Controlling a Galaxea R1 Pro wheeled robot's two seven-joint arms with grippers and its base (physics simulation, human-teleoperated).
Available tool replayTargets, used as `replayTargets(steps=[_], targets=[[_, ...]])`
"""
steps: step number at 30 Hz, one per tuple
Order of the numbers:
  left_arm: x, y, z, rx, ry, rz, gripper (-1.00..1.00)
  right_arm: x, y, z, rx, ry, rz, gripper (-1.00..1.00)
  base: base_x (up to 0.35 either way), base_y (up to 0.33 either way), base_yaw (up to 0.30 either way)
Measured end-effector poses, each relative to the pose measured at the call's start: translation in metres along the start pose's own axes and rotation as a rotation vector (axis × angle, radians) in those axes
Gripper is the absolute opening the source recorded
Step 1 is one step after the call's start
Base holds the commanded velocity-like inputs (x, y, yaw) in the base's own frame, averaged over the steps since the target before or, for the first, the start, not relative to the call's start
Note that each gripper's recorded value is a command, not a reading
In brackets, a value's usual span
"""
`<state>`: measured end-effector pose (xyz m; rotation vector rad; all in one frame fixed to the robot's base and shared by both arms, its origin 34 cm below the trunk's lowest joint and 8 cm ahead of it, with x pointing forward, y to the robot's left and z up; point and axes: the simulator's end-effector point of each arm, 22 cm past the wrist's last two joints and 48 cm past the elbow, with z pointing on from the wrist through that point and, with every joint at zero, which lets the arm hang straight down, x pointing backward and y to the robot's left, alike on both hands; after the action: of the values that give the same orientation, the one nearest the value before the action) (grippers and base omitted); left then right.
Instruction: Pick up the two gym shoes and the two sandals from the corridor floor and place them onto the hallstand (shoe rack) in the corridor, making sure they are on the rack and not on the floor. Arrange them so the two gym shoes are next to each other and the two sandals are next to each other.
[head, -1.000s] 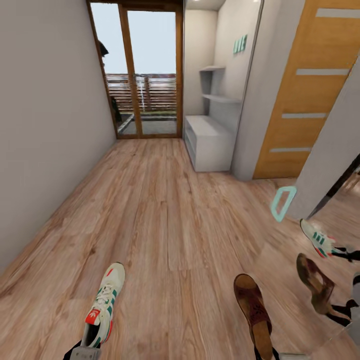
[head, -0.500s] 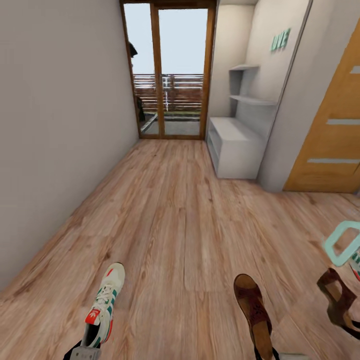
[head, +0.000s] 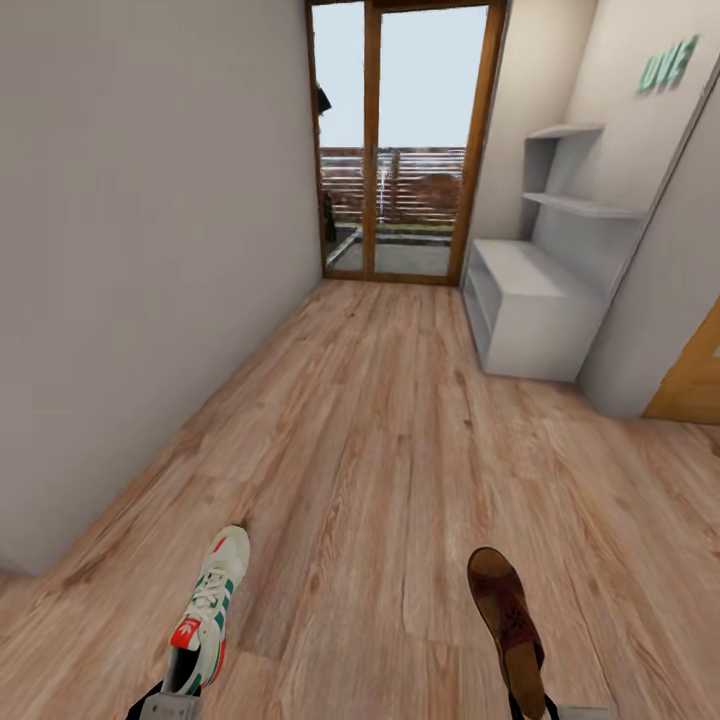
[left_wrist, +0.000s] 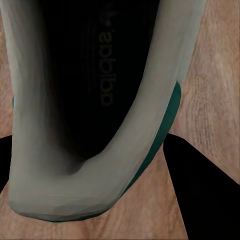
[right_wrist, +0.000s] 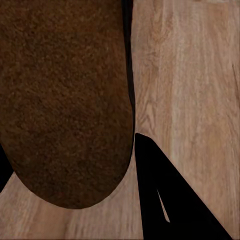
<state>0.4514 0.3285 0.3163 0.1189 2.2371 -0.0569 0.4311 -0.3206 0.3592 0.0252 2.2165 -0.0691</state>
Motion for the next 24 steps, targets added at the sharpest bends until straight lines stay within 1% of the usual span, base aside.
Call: replayTargets(steps=[7, 24], targets=[[-0.0002, 0.0000, 0.0001, 0.000, 0.000, 0.000, -1.00, 0.0000, 0.0000, 0.0000, 0.000, 0.000, 0.000, -1.00, 0.339, 0.000, 0.257], [-0.0001, -0.0001, 0.0000, 0.000, -0.001, 0.000, -1.00, 0.0001, -0.0014, -0.0003, 0.003, 0.000, 0.002, -1.00, 0.339, 0.000, 0.012]])
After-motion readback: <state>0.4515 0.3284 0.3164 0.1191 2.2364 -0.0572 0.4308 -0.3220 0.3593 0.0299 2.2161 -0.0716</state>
